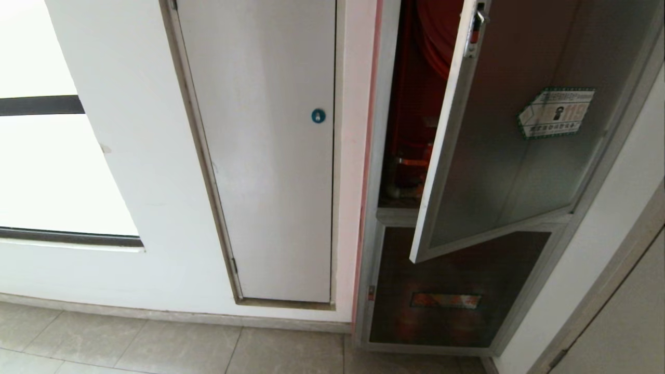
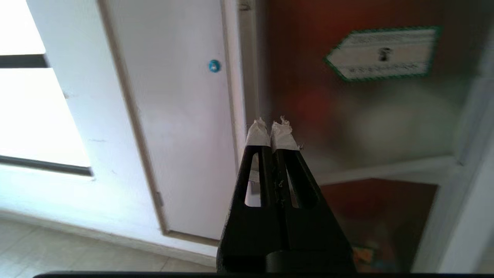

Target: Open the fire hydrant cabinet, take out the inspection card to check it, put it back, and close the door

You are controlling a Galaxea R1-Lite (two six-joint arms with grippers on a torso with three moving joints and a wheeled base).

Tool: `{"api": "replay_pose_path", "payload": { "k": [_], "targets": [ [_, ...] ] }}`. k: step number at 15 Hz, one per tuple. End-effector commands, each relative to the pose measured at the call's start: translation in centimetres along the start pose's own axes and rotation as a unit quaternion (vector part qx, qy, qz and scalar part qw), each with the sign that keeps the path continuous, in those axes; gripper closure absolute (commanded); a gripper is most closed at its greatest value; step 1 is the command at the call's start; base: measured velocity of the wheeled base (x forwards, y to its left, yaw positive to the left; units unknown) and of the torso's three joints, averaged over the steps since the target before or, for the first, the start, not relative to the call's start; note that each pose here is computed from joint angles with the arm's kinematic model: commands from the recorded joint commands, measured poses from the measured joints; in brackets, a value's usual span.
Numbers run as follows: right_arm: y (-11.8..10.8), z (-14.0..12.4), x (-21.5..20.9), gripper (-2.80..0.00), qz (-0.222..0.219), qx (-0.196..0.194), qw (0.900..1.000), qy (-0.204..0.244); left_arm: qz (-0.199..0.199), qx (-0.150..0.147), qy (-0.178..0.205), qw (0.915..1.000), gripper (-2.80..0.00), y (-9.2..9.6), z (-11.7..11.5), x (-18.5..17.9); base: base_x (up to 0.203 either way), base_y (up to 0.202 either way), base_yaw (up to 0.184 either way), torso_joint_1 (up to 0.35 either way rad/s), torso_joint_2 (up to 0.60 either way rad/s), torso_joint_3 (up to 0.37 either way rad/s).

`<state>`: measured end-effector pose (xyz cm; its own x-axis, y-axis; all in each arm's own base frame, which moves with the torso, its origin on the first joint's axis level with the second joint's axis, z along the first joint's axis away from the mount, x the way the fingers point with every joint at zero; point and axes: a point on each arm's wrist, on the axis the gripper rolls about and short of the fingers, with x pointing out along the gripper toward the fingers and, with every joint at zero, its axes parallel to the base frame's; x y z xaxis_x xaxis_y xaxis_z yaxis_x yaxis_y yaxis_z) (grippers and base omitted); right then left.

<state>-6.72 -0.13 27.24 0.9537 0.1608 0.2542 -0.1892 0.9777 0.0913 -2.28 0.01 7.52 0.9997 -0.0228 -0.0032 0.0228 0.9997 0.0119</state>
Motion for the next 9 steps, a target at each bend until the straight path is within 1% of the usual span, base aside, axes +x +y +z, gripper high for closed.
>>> {"api": "replay_pose_path", "payload": {
  "k": [1, 3, 5, 6, 8, 9],
  "targets": [
    [0.4, -1.7, -3.5, 0.00, -0.005, -0.009, 0.999, -0.041, 0.000, 0.000, 0.001, 1.0000, 0.00, 0.0, 0.0, 0.0, 0.000, 0.000, 0.000, 0.000, 0.00, 0.000],
    [0.0, -5.3, -3.7, 0.00, -0.015, -0.023, 1.000, -0.011, 0.000, -0.001, 0.001, 1.0000, 0.00, 0.0, 0.0, 0.0, 0.000, 0.000, 0.000, 0.000, 0.00, 0.000],
    [-0.4, -8.8, -3.6, 0.00, -0.022, -0.028, 0.999, 0.012, 0.000, 0.000, 0.000, 1.0000, 0.00, 0.0, 0.0, 0.0, 0.000, 0.000, 0.000, 0.000, 0.00, 0.000],
    [-0.7, -10.2, -3.1, 0.00, -0.034, -0.028, 0.999, 0.021, 0.000, 0.000, 0.002, 1.0000, 0.00, 0.0, 0.0, 0.0, 0.000, 0.000, 0.000, 0.000, 0.00, 0.000],
    [-1.4, -13.1, -1.8, 0.00, -0.069, -0.031, 0.997, 0.022, 0.000, 0.000, 0.001, 1.0000, 0.00, 0.0, 0.0, 0.0, 0.000, 0.000, 0.000, 0.000, 0.00, 0.000],
    [-1.8, -14.7, -1.1, 0.00, -0.078, -0.035, 0.996, 0.019, 0.000, -0.001, 0.000, 1.0000, 0.00, 0.0, 0.0, 0.0, 0.000, 0.000, 0.000, 0.000, 0.00, 0.000]
  ]
}}
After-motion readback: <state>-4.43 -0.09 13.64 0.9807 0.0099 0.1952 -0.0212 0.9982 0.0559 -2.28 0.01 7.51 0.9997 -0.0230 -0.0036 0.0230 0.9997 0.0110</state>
